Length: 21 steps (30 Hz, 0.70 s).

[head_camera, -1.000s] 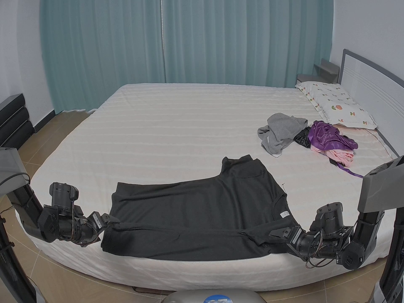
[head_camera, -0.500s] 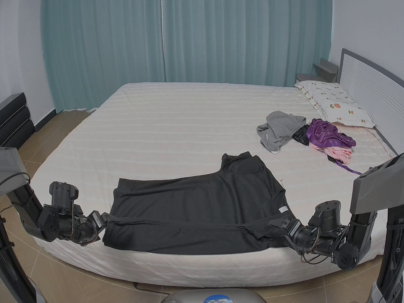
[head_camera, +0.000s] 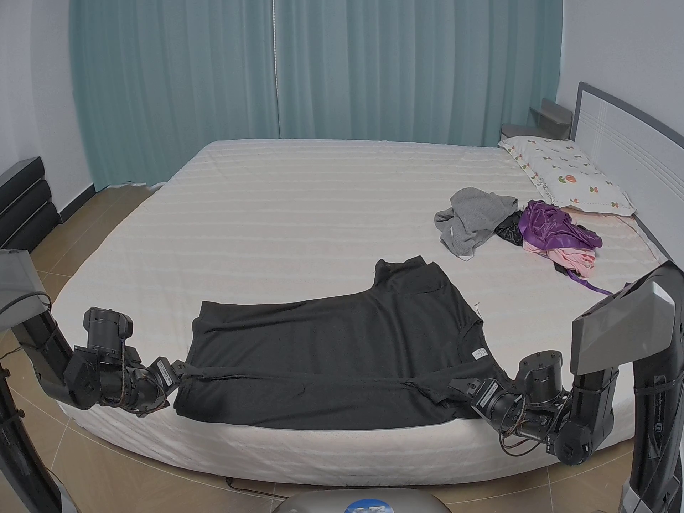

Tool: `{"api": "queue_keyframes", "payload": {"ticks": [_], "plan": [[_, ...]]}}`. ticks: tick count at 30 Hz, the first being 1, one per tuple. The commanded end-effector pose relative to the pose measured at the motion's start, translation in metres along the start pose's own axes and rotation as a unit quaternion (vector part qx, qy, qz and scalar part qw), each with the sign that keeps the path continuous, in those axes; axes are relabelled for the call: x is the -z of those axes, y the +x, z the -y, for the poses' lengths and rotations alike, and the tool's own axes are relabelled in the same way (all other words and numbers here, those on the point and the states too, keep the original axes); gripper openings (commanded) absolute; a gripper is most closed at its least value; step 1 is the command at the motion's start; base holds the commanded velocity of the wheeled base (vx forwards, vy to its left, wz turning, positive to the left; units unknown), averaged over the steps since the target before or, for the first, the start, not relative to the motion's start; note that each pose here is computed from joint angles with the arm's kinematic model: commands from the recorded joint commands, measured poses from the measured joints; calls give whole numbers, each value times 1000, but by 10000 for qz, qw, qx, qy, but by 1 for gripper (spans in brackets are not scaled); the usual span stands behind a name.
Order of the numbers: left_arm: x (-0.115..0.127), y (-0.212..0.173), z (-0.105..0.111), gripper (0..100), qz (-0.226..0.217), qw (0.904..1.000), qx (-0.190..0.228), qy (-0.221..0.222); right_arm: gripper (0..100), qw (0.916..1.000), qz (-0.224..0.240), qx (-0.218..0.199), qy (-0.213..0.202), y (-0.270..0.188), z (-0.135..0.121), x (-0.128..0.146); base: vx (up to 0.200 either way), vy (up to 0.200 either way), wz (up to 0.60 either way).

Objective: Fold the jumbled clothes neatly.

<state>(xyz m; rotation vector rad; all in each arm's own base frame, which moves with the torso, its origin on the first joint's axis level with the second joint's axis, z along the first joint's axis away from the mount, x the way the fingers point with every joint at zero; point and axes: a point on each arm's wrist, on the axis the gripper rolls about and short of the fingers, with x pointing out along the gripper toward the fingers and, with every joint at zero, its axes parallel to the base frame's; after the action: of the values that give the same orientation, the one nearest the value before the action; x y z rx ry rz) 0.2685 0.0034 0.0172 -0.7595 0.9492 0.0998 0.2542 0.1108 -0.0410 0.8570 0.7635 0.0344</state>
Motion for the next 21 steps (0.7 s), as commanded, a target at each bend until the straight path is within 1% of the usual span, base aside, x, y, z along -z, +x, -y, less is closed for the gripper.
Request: {"api": "queue_keyframes", "payload": {"ticks": [1, 5, 8, 13, 16, 17, 21], "plan": [[0, 0, 0, 100, 3, 10000, 4, -1, 100, 10000, -27, 46, -4, 2, 2, 2, 0, 0, 0], [0, 0, -1, 100, -8, 10000, -5, -5, 100, 10000, 50, -24, 18, 9, 1, -2, 0, 0, 0], [0, 0, -1, 100, -3, 10000, -11, -5, 100, 10000, 60, -27, 23, 8, 0, -2, 0, 0, 0], [-1, 0, 0, 100, 12, 10000, -5, -7, 100, 9998, 130, -146, 31, 3, -6, -6, 0, 0, 0], [-1, 0, 0, 100, 18, 10000, 0, -5, 100, 9998, 125, -122, 23, 6, -5, -6, 0, 0, 0], [-1, 0, -1, 100, 17, 10000, -7, -13, 100, 9999, 132, -56, 41, 12, -2, -6, 0, 0, 0], [-1, 0, -1, 100, 17, 10000, -7, -13, 100, 9998, 169, -51, 39, 15, -2, -8, 0, 0, 0]]}}
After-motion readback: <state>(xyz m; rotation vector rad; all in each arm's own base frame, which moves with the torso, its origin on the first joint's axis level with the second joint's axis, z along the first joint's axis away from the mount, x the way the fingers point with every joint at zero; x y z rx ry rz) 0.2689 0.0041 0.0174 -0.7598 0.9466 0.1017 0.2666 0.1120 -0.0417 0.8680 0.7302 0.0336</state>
